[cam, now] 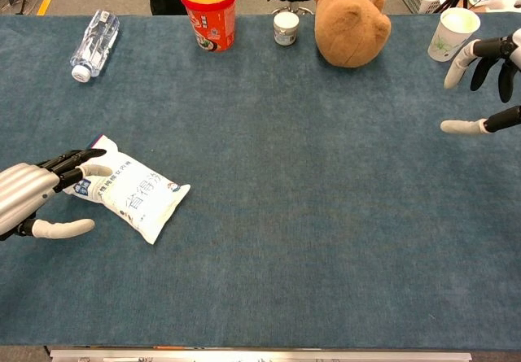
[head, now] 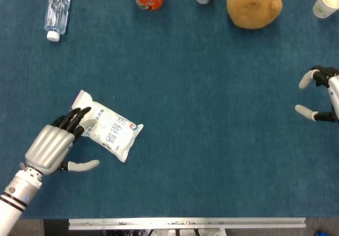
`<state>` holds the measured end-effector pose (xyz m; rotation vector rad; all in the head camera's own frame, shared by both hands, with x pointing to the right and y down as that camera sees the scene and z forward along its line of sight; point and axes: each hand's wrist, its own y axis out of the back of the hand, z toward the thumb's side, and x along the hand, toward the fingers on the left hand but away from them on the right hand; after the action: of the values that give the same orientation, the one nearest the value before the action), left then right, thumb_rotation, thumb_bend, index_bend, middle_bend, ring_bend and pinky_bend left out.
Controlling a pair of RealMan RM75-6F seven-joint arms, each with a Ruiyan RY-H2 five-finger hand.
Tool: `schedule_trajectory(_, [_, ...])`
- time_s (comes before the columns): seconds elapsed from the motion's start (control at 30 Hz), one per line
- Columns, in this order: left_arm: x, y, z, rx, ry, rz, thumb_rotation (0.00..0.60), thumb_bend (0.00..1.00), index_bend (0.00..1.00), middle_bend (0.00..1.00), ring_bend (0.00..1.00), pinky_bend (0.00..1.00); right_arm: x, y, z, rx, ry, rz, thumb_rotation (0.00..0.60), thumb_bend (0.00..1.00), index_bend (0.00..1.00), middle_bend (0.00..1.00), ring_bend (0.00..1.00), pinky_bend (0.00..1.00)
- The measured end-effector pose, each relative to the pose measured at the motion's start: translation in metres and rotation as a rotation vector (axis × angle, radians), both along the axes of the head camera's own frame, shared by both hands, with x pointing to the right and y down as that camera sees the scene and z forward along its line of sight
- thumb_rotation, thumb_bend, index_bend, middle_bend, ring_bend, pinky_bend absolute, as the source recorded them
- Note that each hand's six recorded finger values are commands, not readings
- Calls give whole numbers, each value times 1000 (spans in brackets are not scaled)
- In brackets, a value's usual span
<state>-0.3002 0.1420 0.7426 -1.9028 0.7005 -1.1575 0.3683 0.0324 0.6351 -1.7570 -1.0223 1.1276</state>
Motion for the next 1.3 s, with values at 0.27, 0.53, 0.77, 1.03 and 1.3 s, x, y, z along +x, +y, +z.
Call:
schedule_trajectory(0.27, [16, -6, 2, 58, 31, 33, 0, 0, 126, 0, 0, 111, 3, 2, 3, -9, -1, 7, 600, 0, 526, 500, 501, 652])
schedule_trajectory(0.53, [24, -5, 15, 59, 24, 75, 0, 0, 60, 0, 0, 84, 5, 2, 2, -6, 1, 13, 600, 0, 526, 501, 501, 652])
schedule_trajectory(0.77, [27, -4, 23, 48, 19, 99, 0, 0, 5, 0, 0, 80, 7, 3, 3, -10, 4, 17, 600, 0, 526, 501, 501, 652])
schedule_trajectory(1.03, [27, -4, 29, 50, 22, 109, 0, 0, 0, 0, 0, 70, 9, 4, 3, -11, 4, 22, 600, 0, 525, 501, 501, 652])
schedule_trajectory(1.3, [21, 8, 40, -8, -31, 123, 0, 0, 0, 0, 0, 67, 9, 4, 3, -14, 1, 25, 600, 0, 526, 501, 501, 652])
